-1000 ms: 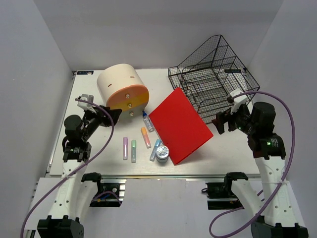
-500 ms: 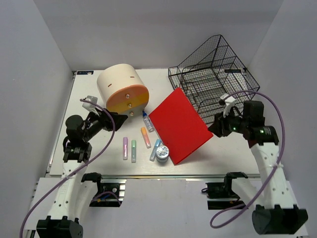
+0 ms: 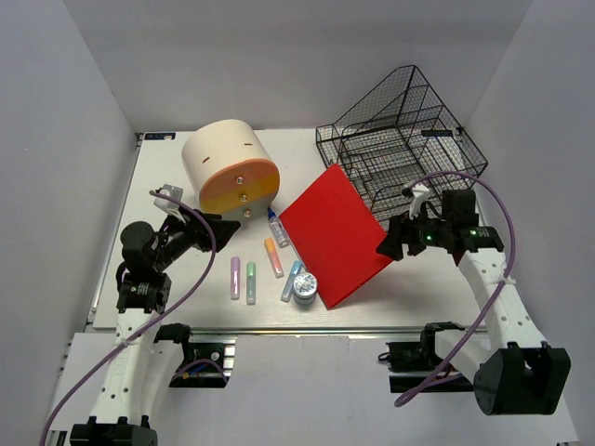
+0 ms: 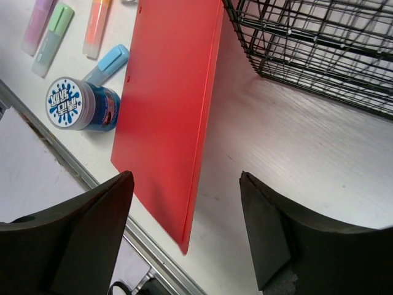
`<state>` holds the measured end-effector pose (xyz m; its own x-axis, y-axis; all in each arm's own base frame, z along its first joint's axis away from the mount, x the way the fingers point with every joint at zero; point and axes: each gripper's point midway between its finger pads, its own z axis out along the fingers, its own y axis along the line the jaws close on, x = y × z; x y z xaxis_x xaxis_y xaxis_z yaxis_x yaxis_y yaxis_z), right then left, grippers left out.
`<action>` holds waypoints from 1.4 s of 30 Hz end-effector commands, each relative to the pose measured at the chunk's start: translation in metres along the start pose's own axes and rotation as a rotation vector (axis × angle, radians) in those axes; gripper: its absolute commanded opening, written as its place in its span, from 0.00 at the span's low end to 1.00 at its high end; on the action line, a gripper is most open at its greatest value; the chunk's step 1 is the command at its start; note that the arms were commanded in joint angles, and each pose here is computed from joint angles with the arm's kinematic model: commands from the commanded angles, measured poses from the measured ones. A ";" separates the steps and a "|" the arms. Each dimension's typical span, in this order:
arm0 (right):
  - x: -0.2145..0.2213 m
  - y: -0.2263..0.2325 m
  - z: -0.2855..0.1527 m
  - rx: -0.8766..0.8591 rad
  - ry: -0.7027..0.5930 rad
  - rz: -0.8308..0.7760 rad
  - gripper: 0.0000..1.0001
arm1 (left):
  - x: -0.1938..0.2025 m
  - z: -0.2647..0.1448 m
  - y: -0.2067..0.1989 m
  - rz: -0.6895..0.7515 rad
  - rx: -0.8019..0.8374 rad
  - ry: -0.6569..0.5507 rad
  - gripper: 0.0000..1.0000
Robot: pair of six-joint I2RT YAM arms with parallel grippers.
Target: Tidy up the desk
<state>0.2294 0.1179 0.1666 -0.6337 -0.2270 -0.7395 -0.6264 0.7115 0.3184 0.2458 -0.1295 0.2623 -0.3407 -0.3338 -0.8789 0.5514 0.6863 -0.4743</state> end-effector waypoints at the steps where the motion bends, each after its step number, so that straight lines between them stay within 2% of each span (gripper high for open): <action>1: -0.002 0.002 0.010 -0.053 -0.020 -0.010 0.74 | 0.005 -0.001 -0.002 0.008 0.013 0.012 0.83; 9: 0.007 -0.004 0.025 -0.076 -0.033 -0.026 0.67 | 0.005 0.000 0.000 0.011 0.009 0.013 0.83; 14: 0.009 0.000 0.026 -0.103 -0.057 -0.040 0.55 | 0.005 0.000 0.000 0.011 0.005 0.011 0.83; 18: 0.010 0.008 0.029 -0.156 -0.069 -0.029 0.42 | 0.005 0.000 0.001 0.010 0.001 0.011 0.83; 19: 0.010 0.009 0.029 -0.167 -0.067 -0.027 0.35 | 0.006 0.000 0.002 0.008 0.002 0.014 0.83; 21: 0.011 0.011 0.030 -0.190 -0.059 -0.014 0.28 | 0.004 0.000 0.001 0.012 0.002 0.009 0.83; 24: 0.007 0.014 0.029 -0.211 -0.055 -0.020 0.10 | 0.006 0.001 0.002 0.006 0.004 0.015 0.83; 27: -0.003 0.013 0.026 -0.210 -0.063 -0.041 0.01 | 0.005 0.002 0.002 0.005 0.009 0.017 0.83; 32: -0.026 0.012 0.018 -0.183 -0.104 -0.089 0.00 | 0.003 0.004 0.000 -0.002 0.021 0.019 0.83; 42: -0.100 0.018 -0.018 -0.102 -0.256 -0.229 0.00 | -0.002 0.007 -0.001 -0.032 0.020 0.024 0.83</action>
<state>0.2636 0.1400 0.2124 -0.4900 -0.1955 -0.8495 -0.7443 0.6011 0.2910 0.2532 -0.1308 0.2484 -0.3949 -0.3355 -0.8553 0.5268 0.6800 -0.5099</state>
